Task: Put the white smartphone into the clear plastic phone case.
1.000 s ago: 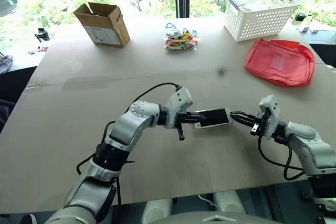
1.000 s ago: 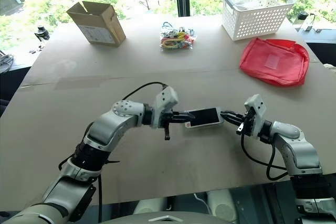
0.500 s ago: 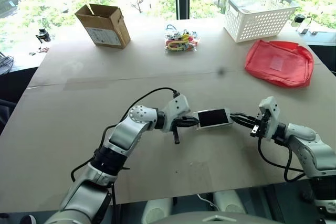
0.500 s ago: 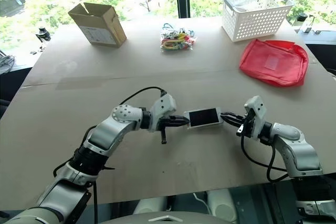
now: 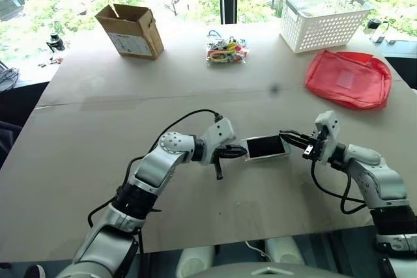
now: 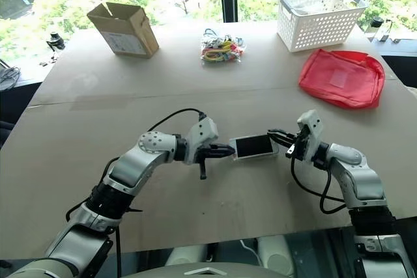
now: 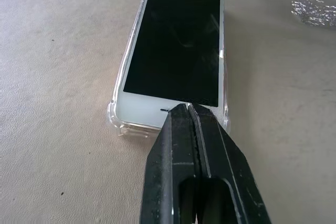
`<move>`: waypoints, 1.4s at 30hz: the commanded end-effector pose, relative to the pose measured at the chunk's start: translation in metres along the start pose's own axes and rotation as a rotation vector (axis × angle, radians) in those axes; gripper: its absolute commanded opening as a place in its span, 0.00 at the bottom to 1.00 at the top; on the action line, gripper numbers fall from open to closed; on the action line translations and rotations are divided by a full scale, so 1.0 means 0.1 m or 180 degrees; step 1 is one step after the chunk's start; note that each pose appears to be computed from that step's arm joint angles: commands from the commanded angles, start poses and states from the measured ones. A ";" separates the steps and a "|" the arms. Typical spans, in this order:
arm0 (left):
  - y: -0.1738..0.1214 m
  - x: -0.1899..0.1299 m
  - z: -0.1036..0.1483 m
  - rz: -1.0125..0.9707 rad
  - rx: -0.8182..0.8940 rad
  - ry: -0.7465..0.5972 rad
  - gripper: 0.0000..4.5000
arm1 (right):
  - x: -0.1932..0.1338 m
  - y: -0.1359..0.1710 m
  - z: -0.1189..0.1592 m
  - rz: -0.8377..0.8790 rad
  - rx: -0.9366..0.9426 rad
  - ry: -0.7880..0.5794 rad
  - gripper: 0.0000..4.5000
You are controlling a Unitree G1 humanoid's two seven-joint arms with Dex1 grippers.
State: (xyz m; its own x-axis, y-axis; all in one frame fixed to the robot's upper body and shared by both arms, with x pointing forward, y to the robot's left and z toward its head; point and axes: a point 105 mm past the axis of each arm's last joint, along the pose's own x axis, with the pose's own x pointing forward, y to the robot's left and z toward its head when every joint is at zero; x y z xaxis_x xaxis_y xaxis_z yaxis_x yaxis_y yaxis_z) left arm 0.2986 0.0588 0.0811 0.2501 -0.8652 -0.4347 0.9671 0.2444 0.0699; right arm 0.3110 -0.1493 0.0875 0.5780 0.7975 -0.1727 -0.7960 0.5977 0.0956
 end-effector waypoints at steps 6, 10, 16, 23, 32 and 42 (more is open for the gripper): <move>-0.06 -0.01 -0.33 0.0007 -0.0220 0.0363 0.00 | -0.13 -0.04 -0.48 -0.0035 0.0023 0.0543 0.01; -0.06 -0.02 -0.32 0.0017 -0.0216 0.0359 0.00 | -0.14 0.06 -0.65 0.0076 0.0151 0.0664 0.01; -0.04 -0.04 -0.32 0.0038 -0.0211 0.0360 0.00 | -0.19 0.18 -0.84 0.0195 0.0338 0.0857 0.01; 0.01 -0.05 -0.23 0.0092 -0.0162 0.0264 0.00 | -0.12 0.22 -1.00 0.0253 0.0342 0.1066 0.01; 0.16 -0.22 0.16 0.0330 -0.0039 -0.0170 0.00 | -0.03 0.22 -1.19 0.0247 0.0468 0.1259 0.01; 0.18 -0.31 0.13 0.0403 0.0032 -0.0068 0.00 | -0.12 0.31 -1.44 0.0338 0.0503 0.1785 0.01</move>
State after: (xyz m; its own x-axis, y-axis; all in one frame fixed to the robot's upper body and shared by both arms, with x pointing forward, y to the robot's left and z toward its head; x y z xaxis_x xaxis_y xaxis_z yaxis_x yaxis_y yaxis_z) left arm 0.3096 0.0872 0.0952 0.3669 -0.8240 -0.4317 0.9269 0.3634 0.0942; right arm 0.3059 -0.1420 0.0502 0.4762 0.8192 -0.3196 -0.8520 0.5198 0.0627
